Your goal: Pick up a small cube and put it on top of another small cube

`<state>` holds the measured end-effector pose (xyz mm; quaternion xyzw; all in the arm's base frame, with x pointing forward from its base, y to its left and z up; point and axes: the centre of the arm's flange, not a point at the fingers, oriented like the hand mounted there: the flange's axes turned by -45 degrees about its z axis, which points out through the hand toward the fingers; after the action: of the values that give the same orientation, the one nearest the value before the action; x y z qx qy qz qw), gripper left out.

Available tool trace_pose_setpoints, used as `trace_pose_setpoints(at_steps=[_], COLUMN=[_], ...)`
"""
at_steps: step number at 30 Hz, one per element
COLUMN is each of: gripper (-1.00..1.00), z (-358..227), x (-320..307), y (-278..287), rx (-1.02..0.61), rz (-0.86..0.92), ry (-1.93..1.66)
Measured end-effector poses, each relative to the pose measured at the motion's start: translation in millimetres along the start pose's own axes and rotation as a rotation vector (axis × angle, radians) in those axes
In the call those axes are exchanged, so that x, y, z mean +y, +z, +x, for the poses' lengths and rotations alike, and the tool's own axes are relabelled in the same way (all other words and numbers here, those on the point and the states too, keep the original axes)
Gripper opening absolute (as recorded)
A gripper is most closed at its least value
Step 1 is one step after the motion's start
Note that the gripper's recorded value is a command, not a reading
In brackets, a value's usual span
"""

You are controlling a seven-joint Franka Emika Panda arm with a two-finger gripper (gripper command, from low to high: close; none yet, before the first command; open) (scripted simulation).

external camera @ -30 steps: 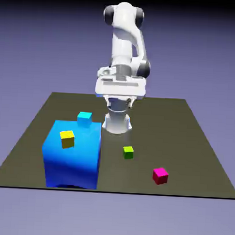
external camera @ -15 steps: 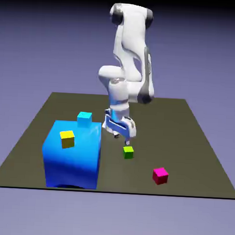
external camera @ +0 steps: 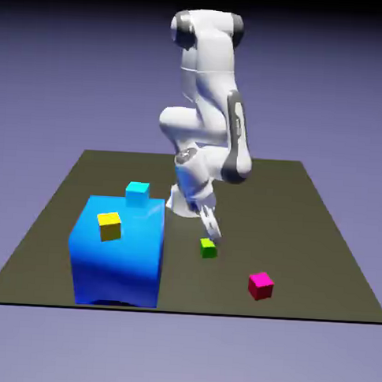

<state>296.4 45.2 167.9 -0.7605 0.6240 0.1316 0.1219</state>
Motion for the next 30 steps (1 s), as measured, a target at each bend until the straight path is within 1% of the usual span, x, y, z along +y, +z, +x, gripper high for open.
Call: trace_pose_setpoints(at_steps=[10, 21, 22, 24, 30], gripper=[0.00, 0.00, -1.00, -1.00, -1.00], z=[4, 21, 22, 22, 11], x=[3, 7, 7, 7, 6], y=[27, 46, 46, 46, 38], rx=[-0.007, 0.088, 0.094, 0.094, 0.027], rz=[-0.013, -0.021, -0.021, -0.021, -0.020], ry=[0.011, 0.008, 0.007, 0.007, 0.013])
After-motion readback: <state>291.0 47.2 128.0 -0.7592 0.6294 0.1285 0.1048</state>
